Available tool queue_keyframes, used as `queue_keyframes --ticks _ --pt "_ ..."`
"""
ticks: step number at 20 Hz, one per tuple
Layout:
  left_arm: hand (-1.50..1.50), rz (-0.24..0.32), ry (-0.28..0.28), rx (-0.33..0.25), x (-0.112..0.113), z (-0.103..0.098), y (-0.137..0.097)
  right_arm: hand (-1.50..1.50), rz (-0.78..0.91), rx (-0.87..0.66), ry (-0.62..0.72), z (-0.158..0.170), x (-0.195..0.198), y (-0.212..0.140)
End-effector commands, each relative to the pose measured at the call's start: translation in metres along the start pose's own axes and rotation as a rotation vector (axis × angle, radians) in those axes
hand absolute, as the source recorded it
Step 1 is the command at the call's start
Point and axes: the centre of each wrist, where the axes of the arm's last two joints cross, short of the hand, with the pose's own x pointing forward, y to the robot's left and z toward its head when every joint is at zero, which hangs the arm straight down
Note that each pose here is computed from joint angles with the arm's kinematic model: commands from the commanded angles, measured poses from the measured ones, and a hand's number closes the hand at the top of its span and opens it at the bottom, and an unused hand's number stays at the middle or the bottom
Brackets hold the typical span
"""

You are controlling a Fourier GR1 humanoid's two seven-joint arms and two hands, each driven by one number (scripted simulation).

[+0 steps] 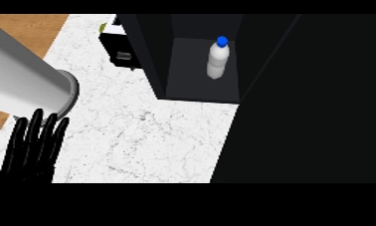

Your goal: Pick up the bottled water, place it into the cabinet and close the cabinet

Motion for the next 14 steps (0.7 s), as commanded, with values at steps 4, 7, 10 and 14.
queue_keyframes --ticks 4,7,10,14 --pt "-1.50 -0.006 -0.023 -0.003 0.003 -0.002 0.005 1.50 -0.069 -0.108 -0.053 -0.037 0.001 0.005" --pt "-1.50 0.012 -0.022 -0.029 0.008 -0.001 0.003 1.50 -0.091 -0.117 -0.060 -0.036 0.000 0.002" --pt "-1.50 0.011 0.000 -0.030 0.005 0.003 0.007 1.50 -0.140 -0.118 -0.052 -0.036 -0.005 0.004" --pt "-1.50 0.004 -0.008 -0.045 0.007 -0.001 0.011 1.50 -0.186 -0.081 -0.071 -0.039 -0.010 0.003"
